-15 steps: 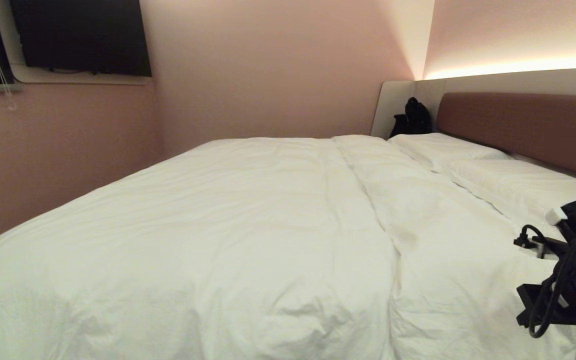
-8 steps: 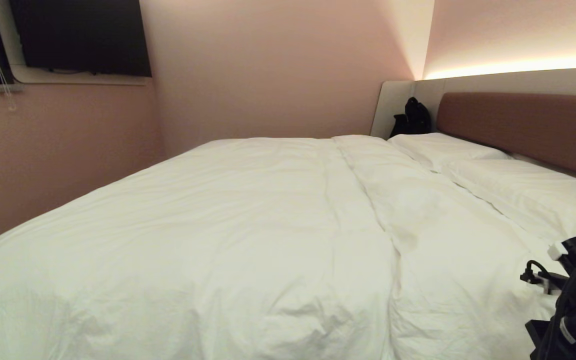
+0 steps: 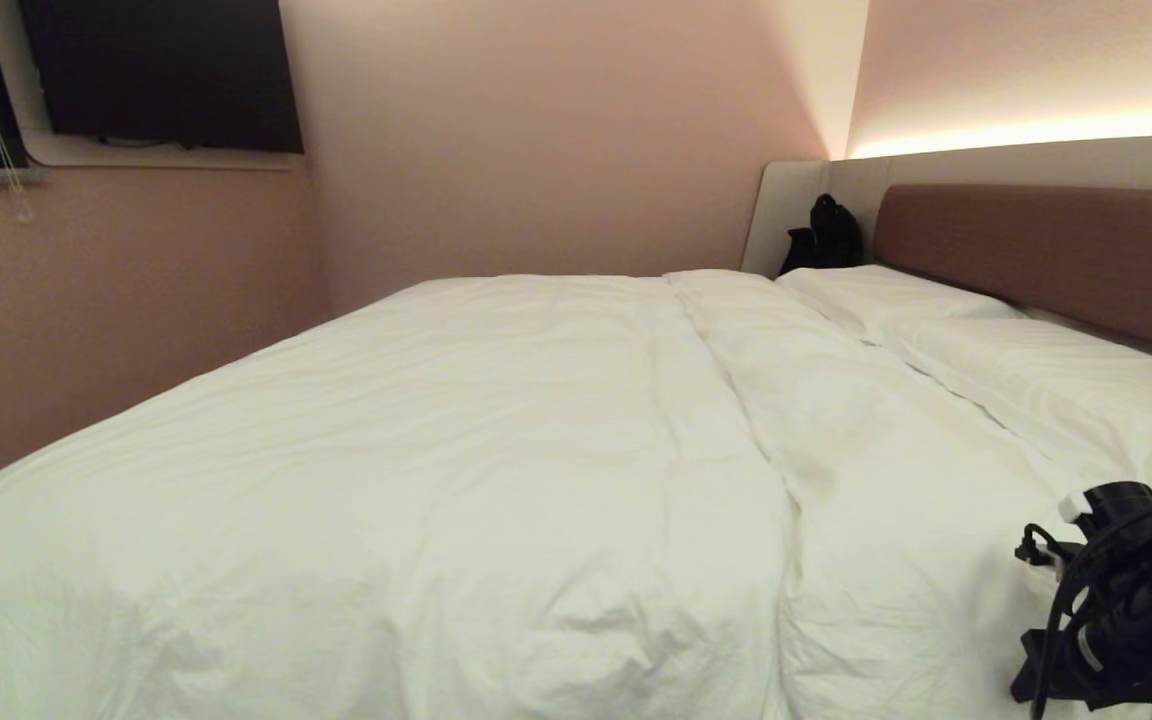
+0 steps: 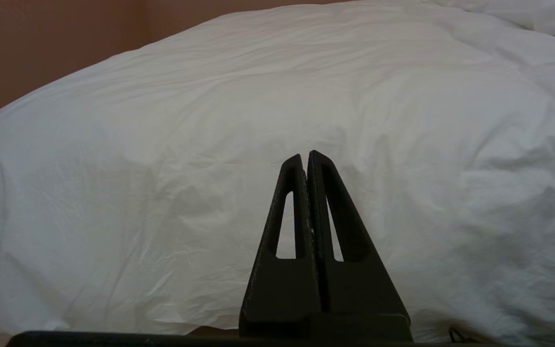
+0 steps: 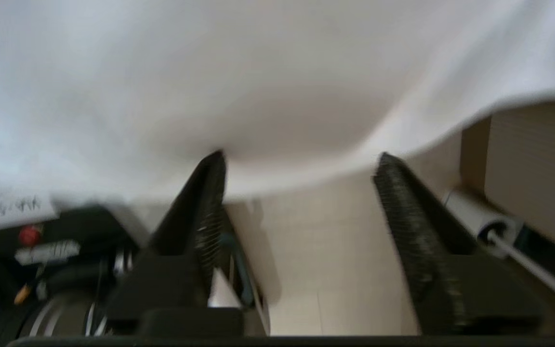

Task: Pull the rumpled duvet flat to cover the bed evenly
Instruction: Flatten the corners of the folded blanket

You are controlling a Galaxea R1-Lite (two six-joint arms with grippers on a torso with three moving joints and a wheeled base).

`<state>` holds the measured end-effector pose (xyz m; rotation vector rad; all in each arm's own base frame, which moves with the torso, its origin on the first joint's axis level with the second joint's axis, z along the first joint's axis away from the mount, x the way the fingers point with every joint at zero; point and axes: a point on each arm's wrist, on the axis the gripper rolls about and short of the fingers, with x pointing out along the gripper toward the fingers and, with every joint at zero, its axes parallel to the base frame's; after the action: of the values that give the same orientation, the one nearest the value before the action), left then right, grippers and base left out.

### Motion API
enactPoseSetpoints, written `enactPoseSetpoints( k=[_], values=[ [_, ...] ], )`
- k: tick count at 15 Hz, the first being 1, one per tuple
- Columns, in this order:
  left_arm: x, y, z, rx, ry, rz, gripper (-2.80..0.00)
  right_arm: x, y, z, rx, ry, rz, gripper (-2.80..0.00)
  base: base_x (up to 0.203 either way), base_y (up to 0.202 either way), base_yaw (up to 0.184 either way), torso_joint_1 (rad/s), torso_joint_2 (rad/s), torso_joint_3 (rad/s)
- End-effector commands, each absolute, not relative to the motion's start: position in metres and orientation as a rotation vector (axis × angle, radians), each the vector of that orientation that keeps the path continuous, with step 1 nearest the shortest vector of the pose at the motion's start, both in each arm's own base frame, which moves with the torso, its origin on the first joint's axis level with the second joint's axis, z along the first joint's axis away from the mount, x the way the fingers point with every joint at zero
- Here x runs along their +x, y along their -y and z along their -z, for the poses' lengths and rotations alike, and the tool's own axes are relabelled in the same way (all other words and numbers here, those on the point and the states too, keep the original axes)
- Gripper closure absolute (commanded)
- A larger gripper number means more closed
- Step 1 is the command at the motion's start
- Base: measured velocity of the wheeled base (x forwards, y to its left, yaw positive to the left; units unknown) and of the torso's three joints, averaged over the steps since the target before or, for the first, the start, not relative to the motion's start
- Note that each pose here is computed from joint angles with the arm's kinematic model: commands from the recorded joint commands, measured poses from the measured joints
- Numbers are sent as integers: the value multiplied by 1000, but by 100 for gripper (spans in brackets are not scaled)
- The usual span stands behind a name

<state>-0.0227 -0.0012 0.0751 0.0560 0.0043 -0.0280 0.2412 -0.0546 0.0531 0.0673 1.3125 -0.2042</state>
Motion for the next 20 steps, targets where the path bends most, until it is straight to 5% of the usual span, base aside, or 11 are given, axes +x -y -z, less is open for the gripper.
enactPoseSetpoints(
  k=[1, 10, 20],
  values=[
    [-23, 1, -75, 57, -5, 28, 0, 262, 63, -44, 26, -1183, 178, -280, 0, 0, 0, 0, 0, 0],
    [-23, 1, -75, 57, -5, 28, 0, 272, 62, -53, 13, -1057, 22, -280, 0, 0, 0, 0, 0, 0],
    [-23, 1, -75, 57, -5, 28, 0, 328, 77, 2, -6, -1131, 58, -280, 0, 0, 0, 0, 0, 0]
  ],
)
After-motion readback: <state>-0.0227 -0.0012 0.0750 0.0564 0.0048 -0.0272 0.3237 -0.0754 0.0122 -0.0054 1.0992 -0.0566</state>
